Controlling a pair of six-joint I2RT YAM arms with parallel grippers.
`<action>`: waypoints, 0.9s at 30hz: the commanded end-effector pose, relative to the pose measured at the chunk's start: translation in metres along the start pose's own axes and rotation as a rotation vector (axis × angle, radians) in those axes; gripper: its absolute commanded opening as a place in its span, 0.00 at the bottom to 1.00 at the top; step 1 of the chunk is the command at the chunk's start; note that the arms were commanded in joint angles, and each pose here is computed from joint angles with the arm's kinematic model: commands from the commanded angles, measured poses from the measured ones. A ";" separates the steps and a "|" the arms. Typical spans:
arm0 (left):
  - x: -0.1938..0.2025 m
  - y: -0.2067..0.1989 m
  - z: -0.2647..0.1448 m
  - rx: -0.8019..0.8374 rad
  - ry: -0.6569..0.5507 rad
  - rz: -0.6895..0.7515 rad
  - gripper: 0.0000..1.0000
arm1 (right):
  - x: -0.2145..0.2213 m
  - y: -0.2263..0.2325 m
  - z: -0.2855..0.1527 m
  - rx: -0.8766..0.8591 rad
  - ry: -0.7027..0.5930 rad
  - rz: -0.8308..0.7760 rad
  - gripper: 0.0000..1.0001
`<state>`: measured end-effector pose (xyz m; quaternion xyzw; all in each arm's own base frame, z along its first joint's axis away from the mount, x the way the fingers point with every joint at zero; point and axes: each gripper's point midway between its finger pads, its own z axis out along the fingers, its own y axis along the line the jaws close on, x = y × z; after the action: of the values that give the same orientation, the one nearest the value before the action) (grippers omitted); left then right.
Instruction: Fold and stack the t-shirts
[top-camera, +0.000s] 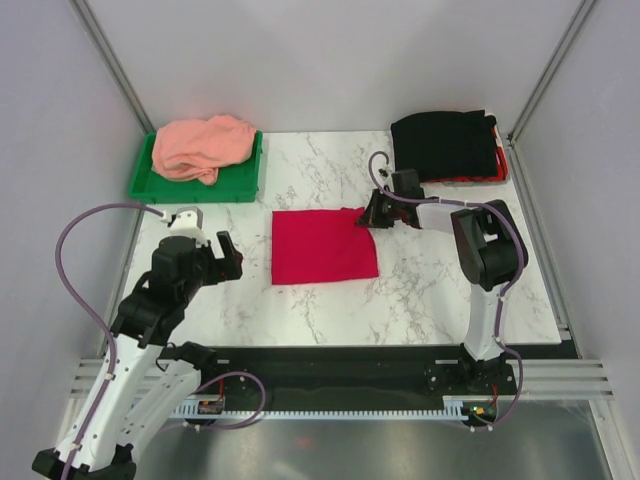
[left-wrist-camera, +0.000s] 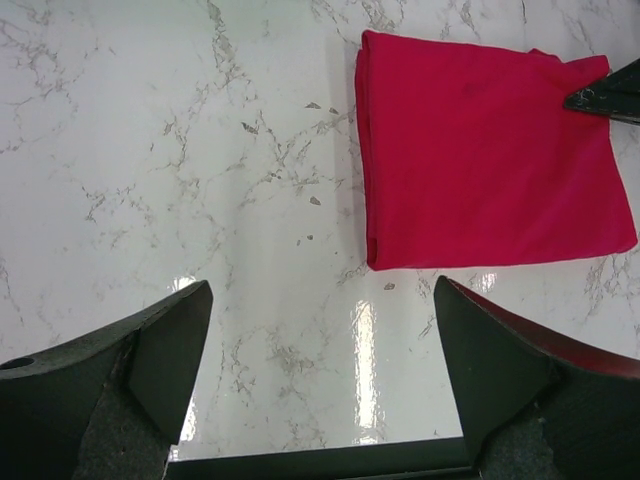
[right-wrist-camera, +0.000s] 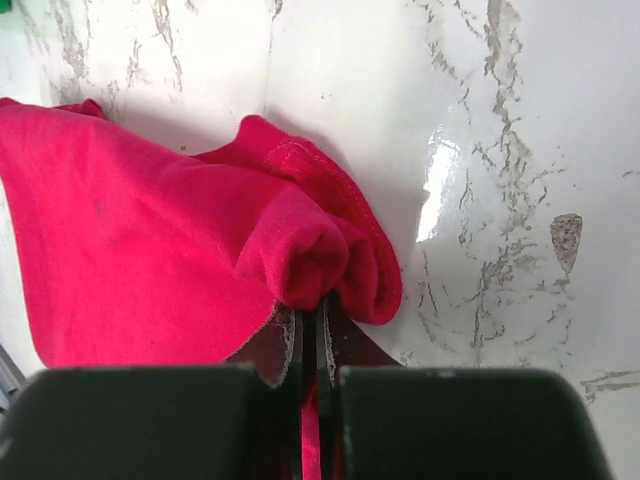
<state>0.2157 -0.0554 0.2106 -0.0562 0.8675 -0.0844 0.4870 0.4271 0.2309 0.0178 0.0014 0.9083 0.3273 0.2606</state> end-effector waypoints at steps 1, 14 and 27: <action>-0.011 0.000 -0.001 0.000 -0.055 -0.017 1.00 | 0.022 -0.035 -0.008 0.185 0.086 -0.052 0.00; -0.008 0.000 0.002 -0.006 -0.046 -0.016 1.00 | -0.170 -0.042 -0.105 0.571 -0.206 -0.346 0.00; -0.003 0.000 0.010 -0.015 -0.011 -0.012 1.00 | -0.289 -0.019 -0.172 0.618 -0.454 -0.373 0.00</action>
<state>0.2187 -0.0563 0.2049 -0.0554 0.8725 -0.0804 0.4787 0.5964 0.0831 0.2164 -0.0263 0.8832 -0.0035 0.4682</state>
